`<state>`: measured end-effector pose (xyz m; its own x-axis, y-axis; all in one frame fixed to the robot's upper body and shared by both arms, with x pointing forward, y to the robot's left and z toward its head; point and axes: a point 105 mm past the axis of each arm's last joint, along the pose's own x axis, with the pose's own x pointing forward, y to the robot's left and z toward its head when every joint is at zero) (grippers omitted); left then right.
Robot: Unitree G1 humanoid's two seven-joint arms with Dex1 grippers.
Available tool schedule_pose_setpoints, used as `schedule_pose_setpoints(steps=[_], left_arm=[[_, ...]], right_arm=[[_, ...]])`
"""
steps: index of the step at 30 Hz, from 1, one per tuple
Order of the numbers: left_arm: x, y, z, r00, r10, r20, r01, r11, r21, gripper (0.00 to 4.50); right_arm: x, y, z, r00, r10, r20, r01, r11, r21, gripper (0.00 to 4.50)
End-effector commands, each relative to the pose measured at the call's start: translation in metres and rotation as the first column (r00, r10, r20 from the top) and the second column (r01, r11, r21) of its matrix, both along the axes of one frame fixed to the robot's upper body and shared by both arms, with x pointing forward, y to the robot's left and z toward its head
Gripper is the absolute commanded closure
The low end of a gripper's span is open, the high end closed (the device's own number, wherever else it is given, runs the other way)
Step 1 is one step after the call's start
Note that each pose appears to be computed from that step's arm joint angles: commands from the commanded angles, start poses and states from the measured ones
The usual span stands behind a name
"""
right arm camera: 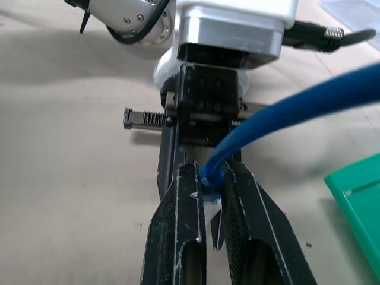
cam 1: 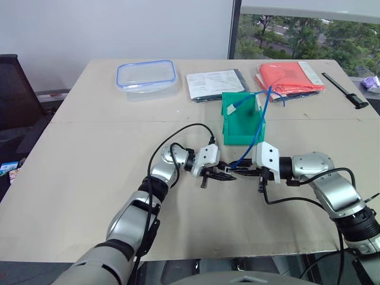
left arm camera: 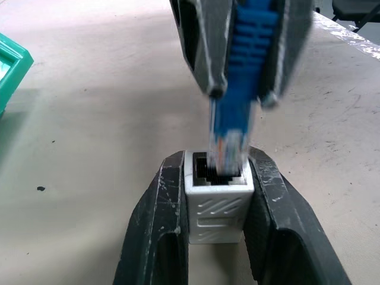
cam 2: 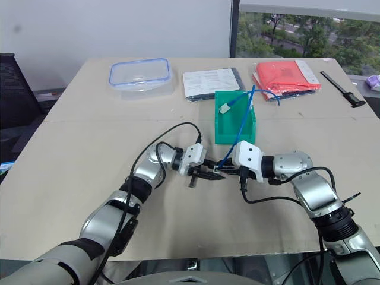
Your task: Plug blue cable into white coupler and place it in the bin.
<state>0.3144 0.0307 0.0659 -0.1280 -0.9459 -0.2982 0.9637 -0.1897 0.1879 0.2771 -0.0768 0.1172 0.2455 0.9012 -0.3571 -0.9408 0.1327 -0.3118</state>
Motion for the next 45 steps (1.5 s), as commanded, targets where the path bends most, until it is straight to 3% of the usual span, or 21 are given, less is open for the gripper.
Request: schedule_pose_setpoints(steps=[1, 23, 26, 31, 33, 36, 41, 45], left_arm=[[-0.011, -0.002, -0.020, 0.998, -0.027, -0.052, 0.030, 0.997, 0.067, 3.90], [-0.014, -0.003, -0.023, 0.998, -0.032, -0.059, 0.036, 0.997, 0.069, 3.90], [-0.014, -0.003, -0.023, 0.998, -0.034, -0.060, 0.038, 0.997, 0.068, 3.90], [-0.014, -0.005, -0.022, 0.998, -0.034, -0.057, 0.038, 0.997, 0.067, 3.90], [-0.014, -0.005, -0.022, 0.998, -0.033, -0.056, 0.037, 0.997, 0.066, 3.90], [-0.014, -0.004, -0.022, 0.998, -0.032, -0.056, 0.036, 0.997, 0.067, 3.90], [-0.014, -0.004, -0.024, 0.998, -0.029, -0.057, 0.033, 0.997, 0.071, 3.90], [-0.014, -0.004, -0.025, 0.998, -0.028, -0.056, 0.032, 0.997, 0.071, 3.90]], right_arm=[[-0.005, -0.003, -0.020, 0.997, -0.014, -0.078, 0.010, 0.998, -0.056, 4.50], [0.003, 0.004, -0.028, 0.998, -0.049, -0.031, 0.047, 0.997, -0.063, 4.50], [0.001, 0.003, -0.036, 0.998, -0.037, -0.049, 0.032, 0.995, -0.095, 4.50], [-0.006, -0.003, -0.074, 0.986, -0.085, -0.145, 0.054, 0.977, -0.207, 4.50], [-0.007, -0.003, -0.079, 0.981, -0.101, -0.164, 0.068, 0.979, -0.193, 4.50], [-0.004, 0.004, -0.065, 0.986, -0.090, -0.137, 0.076, 0.992, -0.104, 4.50], [0.003, 0.020, -0.009, 0.995, -0.069, -0.072, 0.080, 0.984, 0.160, 4.50], [-0.001, 0.017, -0.006, 0.999, -0.030, -0.033, 0.033, 0.995, 0.089, 4.50]])
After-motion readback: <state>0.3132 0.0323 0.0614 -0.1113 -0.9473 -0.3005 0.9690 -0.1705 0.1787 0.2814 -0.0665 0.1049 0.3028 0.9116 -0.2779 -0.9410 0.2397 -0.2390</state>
